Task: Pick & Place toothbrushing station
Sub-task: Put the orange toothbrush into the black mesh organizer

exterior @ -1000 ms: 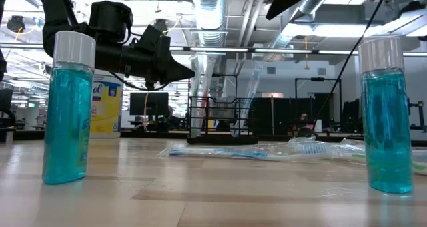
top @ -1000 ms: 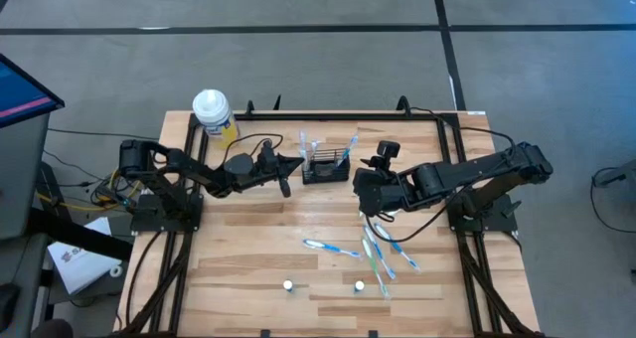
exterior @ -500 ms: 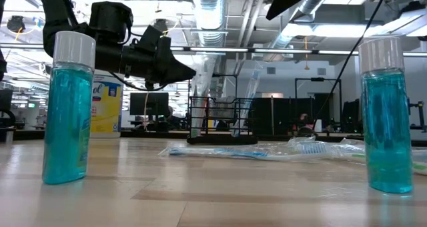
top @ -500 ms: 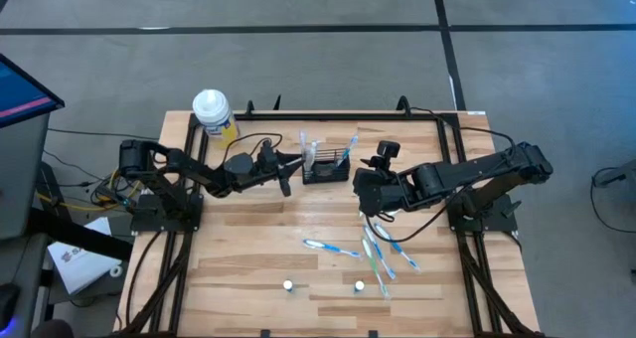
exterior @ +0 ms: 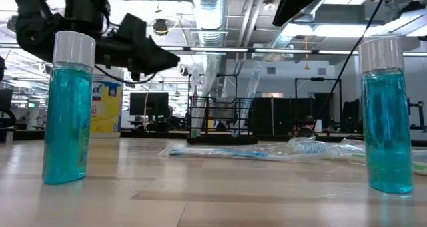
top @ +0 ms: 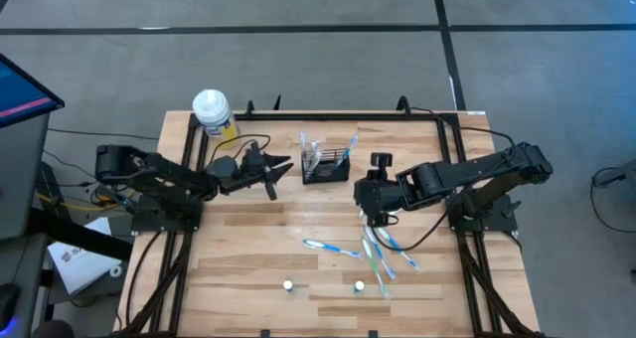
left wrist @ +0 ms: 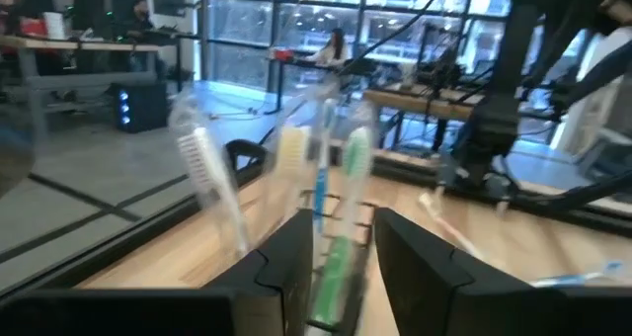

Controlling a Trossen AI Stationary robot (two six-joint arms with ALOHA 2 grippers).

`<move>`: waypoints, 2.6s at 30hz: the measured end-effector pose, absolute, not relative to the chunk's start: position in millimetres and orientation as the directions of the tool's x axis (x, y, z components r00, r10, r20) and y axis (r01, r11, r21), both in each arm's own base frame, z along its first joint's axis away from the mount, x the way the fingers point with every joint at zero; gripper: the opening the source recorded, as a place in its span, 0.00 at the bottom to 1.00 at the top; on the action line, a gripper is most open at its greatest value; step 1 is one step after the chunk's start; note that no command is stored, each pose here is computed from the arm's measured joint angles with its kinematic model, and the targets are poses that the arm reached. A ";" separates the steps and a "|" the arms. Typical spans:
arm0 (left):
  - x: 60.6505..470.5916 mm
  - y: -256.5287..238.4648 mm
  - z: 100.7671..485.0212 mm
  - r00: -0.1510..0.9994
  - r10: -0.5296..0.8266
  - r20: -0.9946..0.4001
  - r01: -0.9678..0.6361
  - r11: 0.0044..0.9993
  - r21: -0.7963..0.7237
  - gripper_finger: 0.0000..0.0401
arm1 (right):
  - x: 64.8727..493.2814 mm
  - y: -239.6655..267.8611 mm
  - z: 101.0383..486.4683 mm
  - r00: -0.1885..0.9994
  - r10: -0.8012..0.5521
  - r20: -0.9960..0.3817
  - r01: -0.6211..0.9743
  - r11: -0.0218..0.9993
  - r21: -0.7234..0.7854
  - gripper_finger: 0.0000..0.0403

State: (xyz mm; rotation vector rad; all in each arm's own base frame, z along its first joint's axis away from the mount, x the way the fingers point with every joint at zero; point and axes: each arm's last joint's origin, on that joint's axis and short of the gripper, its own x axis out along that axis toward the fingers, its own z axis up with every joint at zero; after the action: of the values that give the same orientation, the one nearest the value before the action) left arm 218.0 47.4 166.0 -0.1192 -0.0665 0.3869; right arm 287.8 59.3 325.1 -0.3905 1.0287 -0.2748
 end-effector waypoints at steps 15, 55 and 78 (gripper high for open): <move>219.7 22.6 171.7 0.959 0.273 0.070 -0.262 0.956 -0.134 0.26 | 302.4 43.5 285.9 0.240 -0.334 -0.912 -0.093 0.927 -0.364 0.30; 220.5 15.1 171.8 0.971 0.229 0.071 -0.219 0.967 -0.133 0.26 | 216.8 18.3 162.5 -0.036 -0.218 -0.975 0.002 0.976 -0.218 0.30; 220.5 15.2 171.8 0.970 0.233 0.071 -0.222 0.966 -0.134 0.26 | 212.1 4.8 145.5 -0.051 -0.208 -0.977 0.051 0.976 -0.211 0.25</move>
State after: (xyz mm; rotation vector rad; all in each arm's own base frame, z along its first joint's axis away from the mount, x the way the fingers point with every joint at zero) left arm 220.5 15.2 171.8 -0.1256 -0.0862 0.2303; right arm 212.1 4.8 145.5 -0.1225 1.6098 -0.2109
